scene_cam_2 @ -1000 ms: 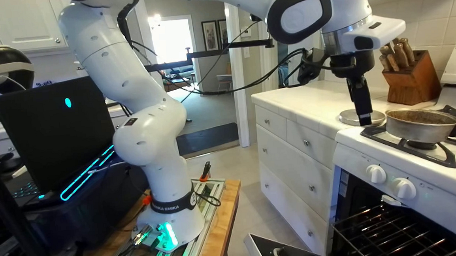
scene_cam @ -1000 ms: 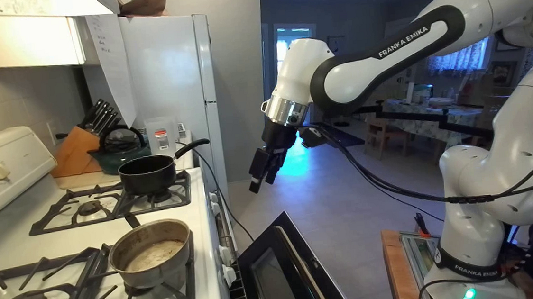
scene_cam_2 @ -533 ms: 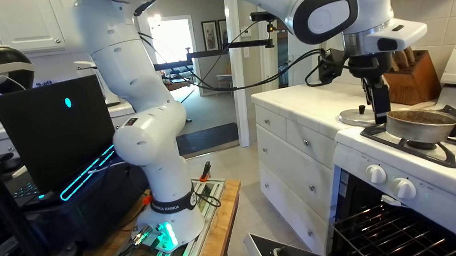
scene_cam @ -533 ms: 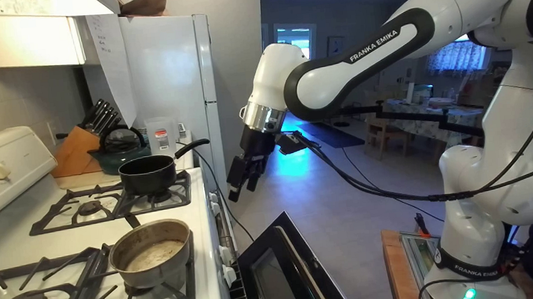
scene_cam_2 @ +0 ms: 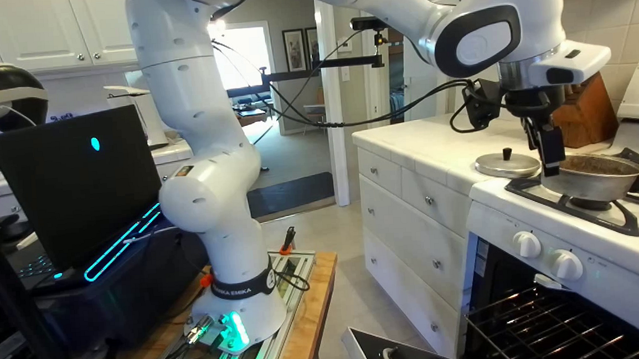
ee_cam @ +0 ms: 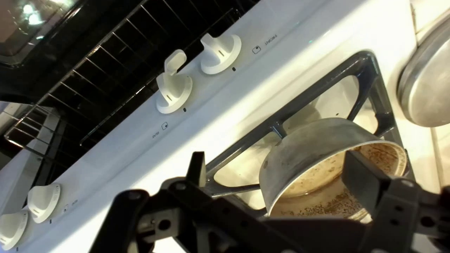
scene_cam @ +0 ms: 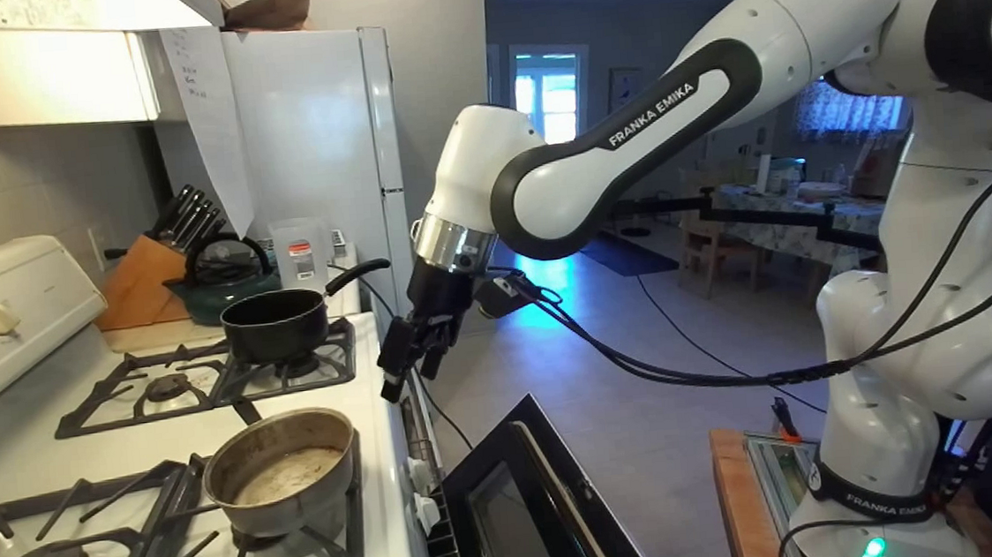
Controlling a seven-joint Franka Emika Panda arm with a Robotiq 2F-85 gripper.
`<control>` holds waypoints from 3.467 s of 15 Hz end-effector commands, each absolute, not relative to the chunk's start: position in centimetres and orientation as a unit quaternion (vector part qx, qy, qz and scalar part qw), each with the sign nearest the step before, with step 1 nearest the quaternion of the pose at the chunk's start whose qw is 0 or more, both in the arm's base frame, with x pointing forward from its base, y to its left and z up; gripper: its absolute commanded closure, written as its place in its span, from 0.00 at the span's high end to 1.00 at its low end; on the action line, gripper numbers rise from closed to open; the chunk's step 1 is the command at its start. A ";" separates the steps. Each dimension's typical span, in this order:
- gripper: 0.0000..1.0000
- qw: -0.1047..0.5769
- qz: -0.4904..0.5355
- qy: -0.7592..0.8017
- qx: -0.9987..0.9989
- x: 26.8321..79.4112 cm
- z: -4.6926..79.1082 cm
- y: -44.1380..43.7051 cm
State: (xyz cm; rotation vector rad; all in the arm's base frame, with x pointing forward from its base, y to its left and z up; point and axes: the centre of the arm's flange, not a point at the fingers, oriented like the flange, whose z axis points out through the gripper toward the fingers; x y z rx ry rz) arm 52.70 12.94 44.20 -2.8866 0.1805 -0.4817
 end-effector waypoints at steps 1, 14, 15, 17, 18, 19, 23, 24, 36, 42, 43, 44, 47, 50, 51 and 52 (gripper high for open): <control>1.00 0.124 -0.179 0.098 -0.971 55.2 43.7 14.1; 1.00 0.124 -0.160 0.197 -0.959 57.5 41.1 16.3; 1.00 0.119 -0.160 0.197 -0.960 57.7 41.0 16.4; 1.00 0.108 -0.161 0.195 -0.962 58.2 40.7 16.8; 1.00 0.103 -0.162 0.193 -0.962 58.4 40.6 16.9; 1.00 0.100 -0.162 0.193 -0.963 58.7 40.5 17.0; 1.00 0.095 -0.162 0.193 -0.963 59.5 40.4 17.5; 0.98 0.096 -0.161 0.194 -0.963 59.7 40.4 17.6; 0.02 0.093 -0.148 0.198 -0.964 61.0 39.8 17.7; 0.02 0.089 -0.133 0.212 -0.964 60.9 40.4 17.2; 0.02 0.088 -0.131 0.214 -0.964 61.0 40.5 17.1; 0.02 0.089 -0.130 0.216 -0.964 61.0 40.6 16.9; 0.02 0.086 -0.132 0.220 -0.963 60.5 41.2 16.4; 0.02 0.081 -0.139 0.222 -0.962 59.3 42.1 15.3; 0.02 0.081 -0.143 0.225 -0.961 58.8 42.5 14.9; 0.02 0.080 -0.147 0.230 -0.959 58.4 42.6 14.4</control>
